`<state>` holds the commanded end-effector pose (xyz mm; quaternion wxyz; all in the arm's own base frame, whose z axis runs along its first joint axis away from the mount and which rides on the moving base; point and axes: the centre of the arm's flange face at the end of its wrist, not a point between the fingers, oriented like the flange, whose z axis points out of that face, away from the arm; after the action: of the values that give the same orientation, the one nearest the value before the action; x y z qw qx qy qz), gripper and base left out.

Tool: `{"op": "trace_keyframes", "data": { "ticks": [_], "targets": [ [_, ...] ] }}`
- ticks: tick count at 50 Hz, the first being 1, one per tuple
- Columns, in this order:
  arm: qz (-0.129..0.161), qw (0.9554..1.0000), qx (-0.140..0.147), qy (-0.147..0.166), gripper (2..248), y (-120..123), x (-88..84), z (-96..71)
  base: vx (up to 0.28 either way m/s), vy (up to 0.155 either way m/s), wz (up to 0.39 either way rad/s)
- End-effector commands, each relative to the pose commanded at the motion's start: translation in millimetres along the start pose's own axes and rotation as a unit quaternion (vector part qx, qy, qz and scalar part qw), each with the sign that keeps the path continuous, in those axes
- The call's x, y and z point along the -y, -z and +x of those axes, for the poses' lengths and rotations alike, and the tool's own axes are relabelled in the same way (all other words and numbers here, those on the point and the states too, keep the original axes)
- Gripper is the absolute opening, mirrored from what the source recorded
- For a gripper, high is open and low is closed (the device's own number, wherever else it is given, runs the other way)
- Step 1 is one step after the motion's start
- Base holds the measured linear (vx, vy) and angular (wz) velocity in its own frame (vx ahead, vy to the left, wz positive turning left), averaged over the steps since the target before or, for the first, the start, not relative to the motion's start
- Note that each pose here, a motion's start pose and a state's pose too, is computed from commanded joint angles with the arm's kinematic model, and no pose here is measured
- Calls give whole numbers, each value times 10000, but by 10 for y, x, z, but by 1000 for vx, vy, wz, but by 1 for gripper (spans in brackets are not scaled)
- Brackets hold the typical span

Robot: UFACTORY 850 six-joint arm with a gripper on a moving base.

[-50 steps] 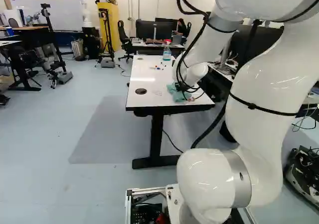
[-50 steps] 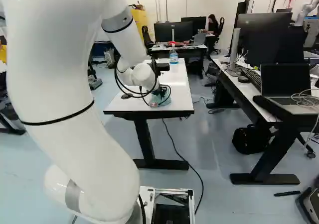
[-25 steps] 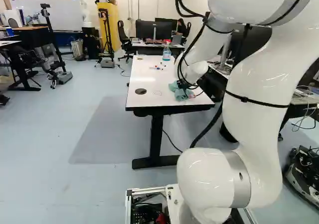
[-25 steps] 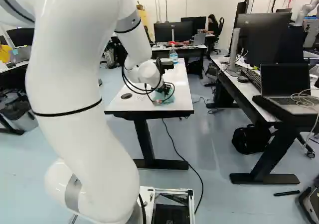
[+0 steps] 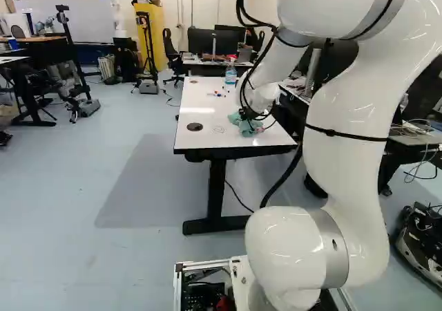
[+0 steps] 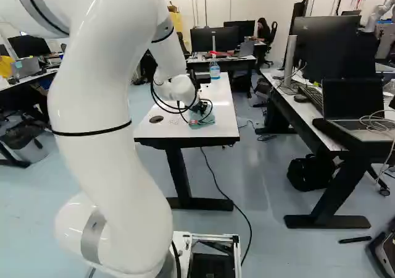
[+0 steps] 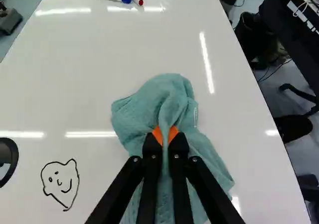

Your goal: Clean the table with the green towel

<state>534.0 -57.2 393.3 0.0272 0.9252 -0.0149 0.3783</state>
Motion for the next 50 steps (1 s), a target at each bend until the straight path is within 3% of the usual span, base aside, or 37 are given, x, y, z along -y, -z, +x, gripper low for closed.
{"op": "trace_keyframes", "data": {
  "ticks": [23, 50],
  "targets": [
    [223, 9995, 14, 225, 30, 87, 339, -60, 0, 0, 0],
    [205, 9995, 111, 203, 30, 440, 306, -395, 0, 0, 0]
  ]
}}
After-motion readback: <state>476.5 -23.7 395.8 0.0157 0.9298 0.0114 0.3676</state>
